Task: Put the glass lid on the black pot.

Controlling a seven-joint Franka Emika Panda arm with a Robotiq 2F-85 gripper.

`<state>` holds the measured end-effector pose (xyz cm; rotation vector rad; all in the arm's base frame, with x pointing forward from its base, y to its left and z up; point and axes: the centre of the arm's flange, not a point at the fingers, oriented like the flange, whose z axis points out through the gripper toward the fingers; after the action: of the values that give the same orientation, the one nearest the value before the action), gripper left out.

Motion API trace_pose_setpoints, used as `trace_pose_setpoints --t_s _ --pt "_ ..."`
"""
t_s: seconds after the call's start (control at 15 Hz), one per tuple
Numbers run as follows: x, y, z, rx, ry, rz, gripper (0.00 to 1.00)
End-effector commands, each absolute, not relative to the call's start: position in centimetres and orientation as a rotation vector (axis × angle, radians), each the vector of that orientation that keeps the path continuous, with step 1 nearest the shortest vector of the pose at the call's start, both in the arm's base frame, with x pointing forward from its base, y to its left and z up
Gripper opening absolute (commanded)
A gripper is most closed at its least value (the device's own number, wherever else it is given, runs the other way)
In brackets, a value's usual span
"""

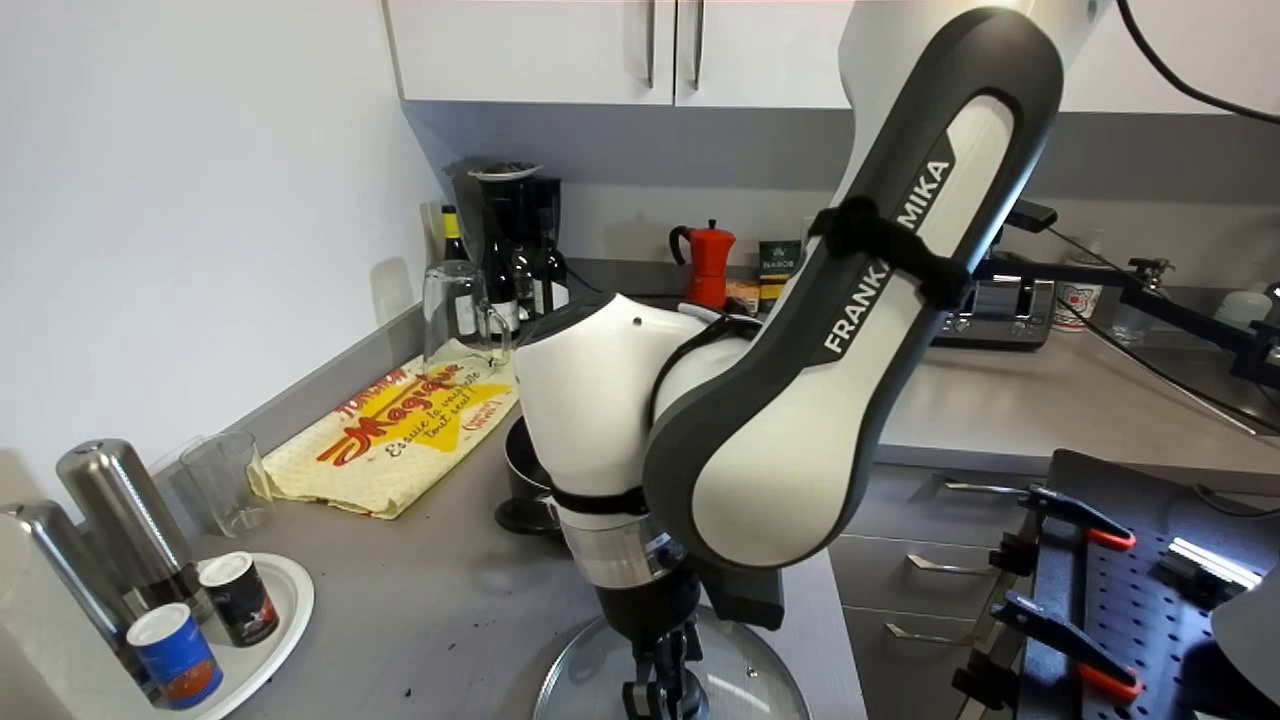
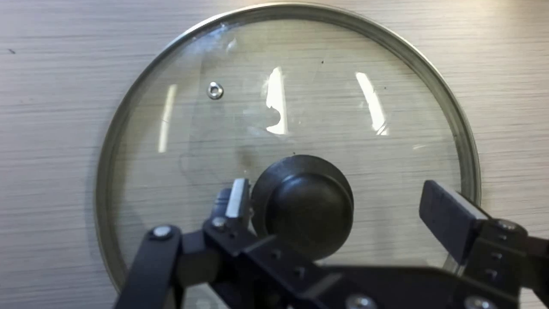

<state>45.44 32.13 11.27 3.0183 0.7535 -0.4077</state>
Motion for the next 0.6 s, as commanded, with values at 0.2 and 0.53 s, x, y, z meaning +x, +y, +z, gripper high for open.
trace_pose_setpoints --t_s 0.2,0.53 --pt "46.11 32.3 9.83 3.038 0.802 -0.373 1.0" --pt "46.16 32.04 9.82 3.039 0.811 -0.36 0.6"
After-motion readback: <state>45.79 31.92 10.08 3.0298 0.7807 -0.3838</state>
